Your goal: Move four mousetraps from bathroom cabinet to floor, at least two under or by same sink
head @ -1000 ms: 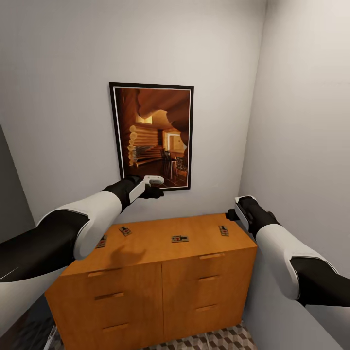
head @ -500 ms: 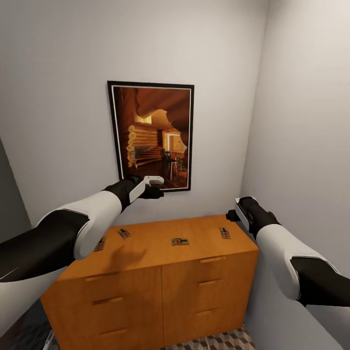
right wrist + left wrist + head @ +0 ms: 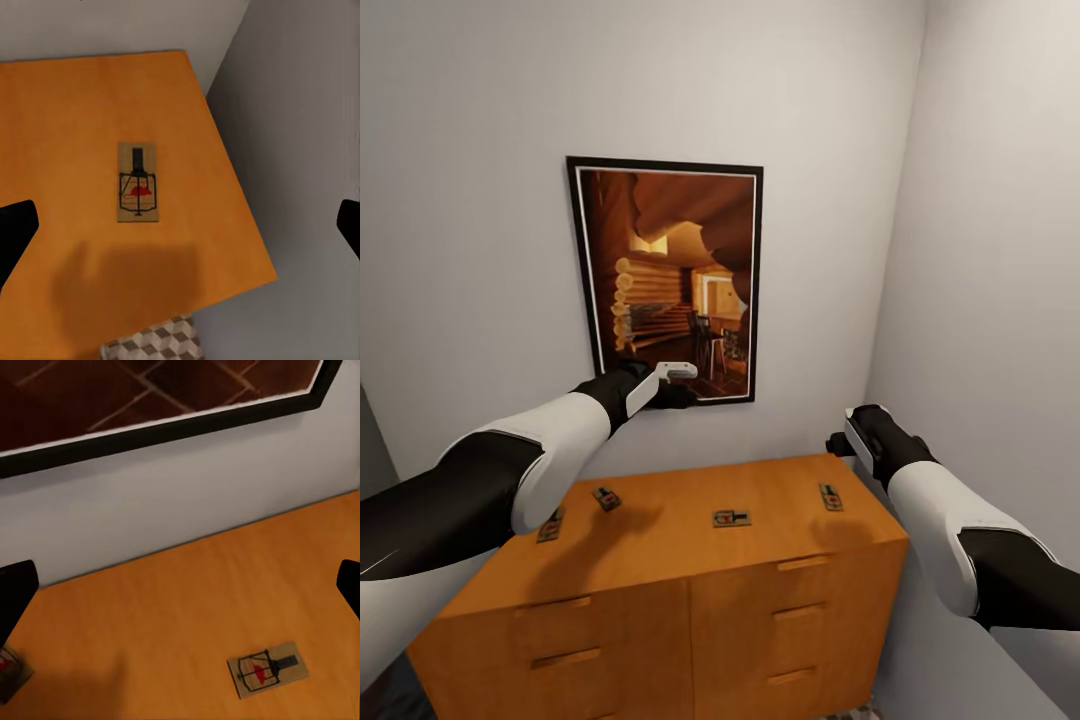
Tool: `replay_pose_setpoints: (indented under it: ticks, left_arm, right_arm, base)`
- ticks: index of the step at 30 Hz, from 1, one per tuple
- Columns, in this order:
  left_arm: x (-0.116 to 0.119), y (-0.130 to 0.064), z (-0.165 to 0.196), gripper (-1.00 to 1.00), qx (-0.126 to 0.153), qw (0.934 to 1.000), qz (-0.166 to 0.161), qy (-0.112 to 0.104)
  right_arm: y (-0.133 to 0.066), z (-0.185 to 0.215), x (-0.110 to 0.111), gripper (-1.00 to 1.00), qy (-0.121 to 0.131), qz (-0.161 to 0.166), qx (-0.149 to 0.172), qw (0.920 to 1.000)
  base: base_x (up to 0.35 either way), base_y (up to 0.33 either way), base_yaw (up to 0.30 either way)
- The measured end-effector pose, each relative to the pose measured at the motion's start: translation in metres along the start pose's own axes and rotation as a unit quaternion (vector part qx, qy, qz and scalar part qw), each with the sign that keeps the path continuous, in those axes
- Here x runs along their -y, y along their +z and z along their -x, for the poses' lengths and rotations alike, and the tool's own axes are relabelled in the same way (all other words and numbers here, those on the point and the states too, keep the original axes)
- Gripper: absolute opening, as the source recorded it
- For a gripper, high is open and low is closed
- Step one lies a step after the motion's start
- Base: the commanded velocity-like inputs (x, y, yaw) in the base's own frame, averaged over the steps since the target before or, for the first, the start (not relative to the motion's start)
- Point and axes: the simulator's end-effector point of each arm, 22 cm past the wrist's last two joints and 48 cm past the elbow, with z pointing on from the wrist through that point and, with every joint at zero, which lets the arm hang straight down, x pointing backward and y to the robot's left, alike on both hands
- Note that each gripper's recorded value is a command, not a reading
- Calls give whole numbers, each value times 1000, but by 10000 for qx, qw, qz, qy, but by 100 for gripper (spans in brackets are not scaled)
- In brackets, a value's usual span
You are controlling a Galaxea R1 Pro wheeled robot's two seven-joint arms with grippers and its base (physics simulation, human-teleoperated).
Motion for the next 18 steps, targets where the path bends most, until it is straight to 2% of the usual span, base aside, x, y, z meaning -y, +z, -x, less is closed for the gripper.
replay_pose_setpoints:
  ticks: [18]
  left_arm:
    - [0,0,0,100,-5,10000,-2,-2]
  right_arm:
    - [0,0,0,100,-7,19,2,10000]
  base:
    - [19,0,0]
